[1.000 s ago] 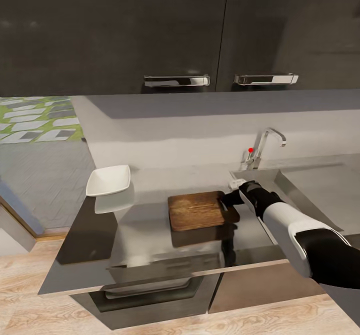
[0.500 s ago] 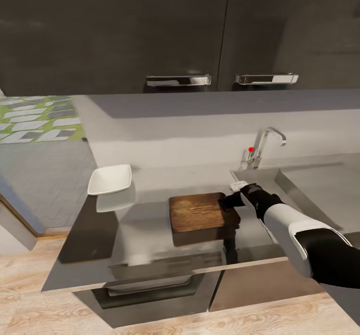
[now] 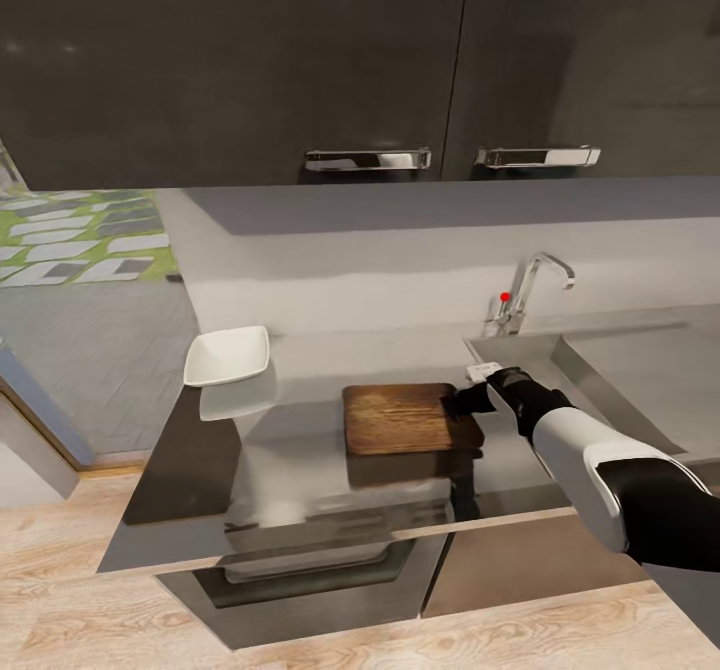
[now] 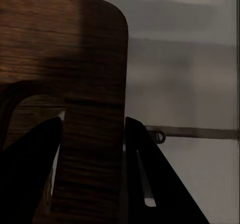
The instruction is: In the kitchen, take the Vidalia onion out of the sink, dice it on the chopping board with the paring knife, put the diced onion into the bowl on the countertop, then place both the paring knife and the chopping board into the sink.
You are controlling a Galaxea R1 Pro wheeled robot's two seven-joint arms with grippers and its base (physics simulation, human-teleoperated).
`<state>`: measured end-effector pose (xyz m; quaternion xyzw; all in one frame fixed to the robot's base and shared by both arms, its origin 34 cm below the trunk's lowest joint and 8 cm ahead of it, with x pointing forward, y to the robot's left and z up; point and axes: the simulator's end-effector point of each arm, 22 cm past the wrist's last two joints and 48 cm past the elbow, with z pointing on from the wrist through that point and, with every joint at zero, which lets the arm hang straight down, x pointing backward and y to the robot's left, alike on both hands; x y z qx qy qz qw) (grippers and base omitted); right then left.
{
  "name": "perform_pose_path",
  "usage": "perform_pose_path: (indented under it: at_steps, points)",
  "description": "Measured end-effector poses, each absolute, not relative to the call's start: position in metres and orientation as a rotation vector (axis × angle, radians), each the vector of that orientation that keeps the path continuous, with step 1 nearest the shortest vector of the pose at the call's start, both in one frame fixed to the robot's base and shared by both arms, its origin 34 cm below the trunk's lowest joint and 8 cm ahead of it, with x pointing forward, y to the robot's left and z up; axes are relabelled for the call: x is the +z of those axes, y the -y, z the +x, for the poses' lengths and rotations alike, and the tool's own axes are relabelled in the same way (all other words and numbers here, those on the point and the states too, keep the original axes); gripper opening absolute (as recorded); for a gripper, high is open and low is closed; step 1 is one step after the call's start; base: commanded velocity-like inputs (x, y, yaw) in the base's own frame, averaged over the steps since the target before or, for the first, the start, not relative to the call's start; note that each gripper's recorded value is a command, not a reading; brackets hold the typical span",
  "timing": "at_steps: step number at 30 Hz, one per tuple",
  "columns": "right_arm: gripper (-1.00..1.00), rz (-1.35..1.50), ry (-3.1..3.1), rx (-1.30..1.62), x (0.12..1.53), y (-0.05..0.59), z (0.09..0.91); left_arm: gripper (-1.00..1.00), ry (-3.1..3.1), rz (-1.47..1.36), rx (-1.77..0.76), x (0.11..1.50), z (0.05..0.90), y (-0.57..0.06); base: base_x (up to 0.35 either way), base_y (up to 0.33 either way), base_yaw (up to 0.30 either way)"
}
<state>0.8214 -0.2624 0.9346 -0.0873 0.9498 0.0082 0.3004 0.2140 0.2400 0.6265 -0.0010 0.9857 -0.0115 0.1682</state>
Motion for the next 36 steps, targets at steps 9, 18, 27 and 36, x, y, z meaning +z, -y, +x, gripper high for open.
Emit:
perform_pose_path:
  at_steps: [9,18,27,36]
  points:
    - [-1.0,-0.215,-2.519,-0.017,0.9348,0.2696,0.8225,1.0,-2.803,-0.003,-0.033,0.6265,0.214,-0.2401,0.0,0.0,0.0]
    - [-1.0,-0.215,-2.52,-0.019,0.9345,0.2692,0.8223,1.0,-2.804,-0.002,-0.033,0.6265,0.214,-0.2397,0.0,0.0,0.0]
    - [-1.0,-0.22,-2.521,-0.018,0.9331,0.2659,0.8215,1.0,-2.804,-0.003,-0.034,0.6265,0.214,-0.2392,0.0,0.0,0.0]
    - [-1.0,-0.218,-2.521,-0.02,0.9329,0.2676,0.8215,1.0,-2.804,-0.003,-0.034,0.6265,0.2137,-0.2392,0.0,0.0,0.0]
